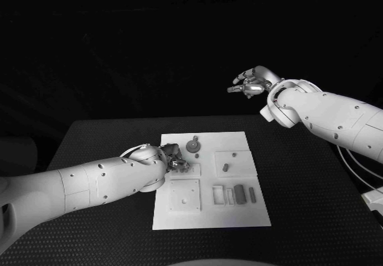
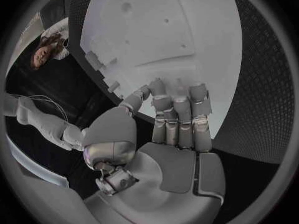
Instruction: Assemble the parts on the task board
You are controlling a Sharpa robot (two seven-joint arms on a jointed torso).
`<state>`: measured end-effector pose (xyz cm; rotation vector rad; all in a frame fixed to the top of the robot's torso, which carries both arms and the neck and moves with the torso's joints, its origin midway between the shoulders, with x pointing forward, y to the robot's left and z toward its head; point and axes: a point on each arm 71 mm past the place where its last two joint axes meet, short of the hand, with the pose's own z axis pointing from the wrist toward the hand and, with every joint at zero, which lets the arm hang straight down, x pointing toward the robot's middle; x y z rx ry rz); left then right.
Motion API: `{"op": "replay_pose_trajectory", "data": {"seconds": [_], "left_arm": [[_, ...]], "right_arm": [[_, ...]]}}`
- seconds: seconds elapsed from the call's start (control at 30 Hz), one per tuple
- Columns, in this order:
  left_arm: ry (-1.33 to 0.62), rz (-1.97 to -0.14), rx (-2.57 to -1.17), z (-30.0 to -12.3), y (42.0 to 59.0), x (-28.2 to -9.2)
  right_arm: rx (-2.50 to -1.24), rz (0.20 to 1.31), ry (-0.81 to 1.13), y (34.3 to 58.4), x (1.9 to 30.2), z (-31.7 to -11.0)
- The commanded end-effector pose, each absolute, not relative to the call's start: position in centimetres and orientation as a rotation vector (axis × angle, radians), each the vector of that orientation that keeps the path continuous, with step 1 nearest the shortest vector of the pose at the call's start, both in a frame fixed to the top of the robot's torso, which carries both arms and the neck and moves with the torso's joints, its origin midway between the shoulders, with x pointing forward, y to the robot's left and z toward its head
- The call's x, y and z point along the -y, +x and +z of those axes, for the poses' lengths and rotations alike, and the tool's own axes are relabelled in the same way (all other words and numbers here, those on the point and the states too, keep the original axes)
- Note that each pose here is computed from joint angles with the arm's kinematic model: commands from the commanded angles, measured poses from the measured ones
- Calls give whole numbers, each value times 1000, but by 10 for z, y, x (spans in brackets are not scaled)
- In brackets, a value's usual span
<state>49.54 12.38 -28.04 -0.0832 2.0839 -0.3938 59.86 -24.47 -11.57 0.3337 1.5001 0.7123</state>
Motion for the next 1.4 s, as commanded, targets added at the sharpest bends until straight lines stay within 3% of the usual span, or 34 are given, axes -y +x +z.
{"op": "replay_pose_trajectory", "data": {"seconds": [0.03, 1.4], "left_arm": [[-68, -369, -2138, -289, 491, -126], [-93, -365, -2158, -291, 493, -129]], "right_arm": [[-1508, 726, 319, 598, 243, -116], [-1500, 733, 314, 597, 241, -115]]}}
